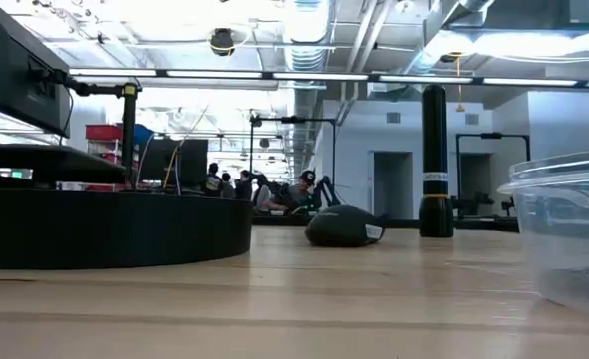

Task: Insert battery
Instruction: Insert the brown battery into the white wall clock battery compartment

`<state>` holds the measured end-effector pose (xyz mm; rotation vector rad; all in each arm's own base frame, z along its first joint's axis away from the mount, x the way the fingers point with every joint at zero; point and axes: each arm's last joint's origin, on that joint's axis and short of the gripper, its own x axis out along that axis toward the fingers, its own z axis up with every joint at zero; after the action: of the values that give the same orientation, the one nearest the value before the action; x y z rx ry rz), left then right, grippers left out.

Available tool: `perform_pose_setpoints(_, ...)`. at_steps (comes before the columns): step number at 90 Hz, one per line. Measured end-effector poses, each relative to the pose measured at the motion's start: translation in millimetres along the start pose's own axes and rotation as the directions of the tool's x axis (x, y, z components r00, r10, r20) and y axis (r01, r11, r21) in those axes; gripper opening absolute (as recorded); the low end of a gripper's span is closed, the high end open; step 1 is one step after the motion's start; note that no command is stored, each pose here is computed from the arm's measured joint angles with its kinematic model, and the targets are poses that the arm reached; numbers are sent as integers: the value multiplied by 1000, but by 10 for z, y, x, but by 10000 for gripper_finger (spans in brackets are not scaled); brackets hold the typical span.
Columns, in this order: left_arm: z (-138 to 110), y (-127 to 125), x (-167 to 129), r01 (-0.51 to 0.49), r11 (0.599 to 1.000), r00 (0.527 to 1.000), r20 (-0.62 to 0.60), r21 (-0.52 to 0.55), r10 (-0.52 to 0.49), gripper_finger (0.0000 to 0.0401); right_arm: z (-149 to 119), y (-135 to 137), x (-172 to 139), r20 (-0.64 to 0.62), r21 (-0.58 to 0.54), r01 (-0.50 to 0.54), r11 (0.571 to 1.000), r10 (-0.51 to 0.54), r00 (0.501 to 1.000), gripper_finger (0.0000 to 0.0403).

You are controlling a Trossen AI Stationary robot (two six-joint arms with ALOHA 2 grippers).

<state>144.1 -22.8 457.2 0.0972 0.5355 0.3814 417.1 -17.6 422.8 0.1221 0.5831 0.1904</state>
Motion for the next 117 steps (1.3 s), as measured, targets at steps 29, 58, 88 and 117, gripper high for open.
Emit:
perform_pose_setpoints(29,-738,-444,255,141,968,934,-297,-206,-199,107,-665,171,1371,-299,-69,-99,993,74,951,38)
perform_pose_setpoints(58,-1634,-1017,523,235,893,887,-290,-385,-359,106,-1009,105,2006,-309,-59,-133,989,108,945,38)
perform_pose_setpoints(88,-2146,-1300,745,275,836,870,-247,-476,-427,106,-1264,65,2312,-349,-63,-83,995,56,936,38)
perform_pose_setpoints(117,-2329,-1325,822,268,835,867,-258,-480,-426,106,-1381,103,2465,-349,-94,-50,994,14,937,38)
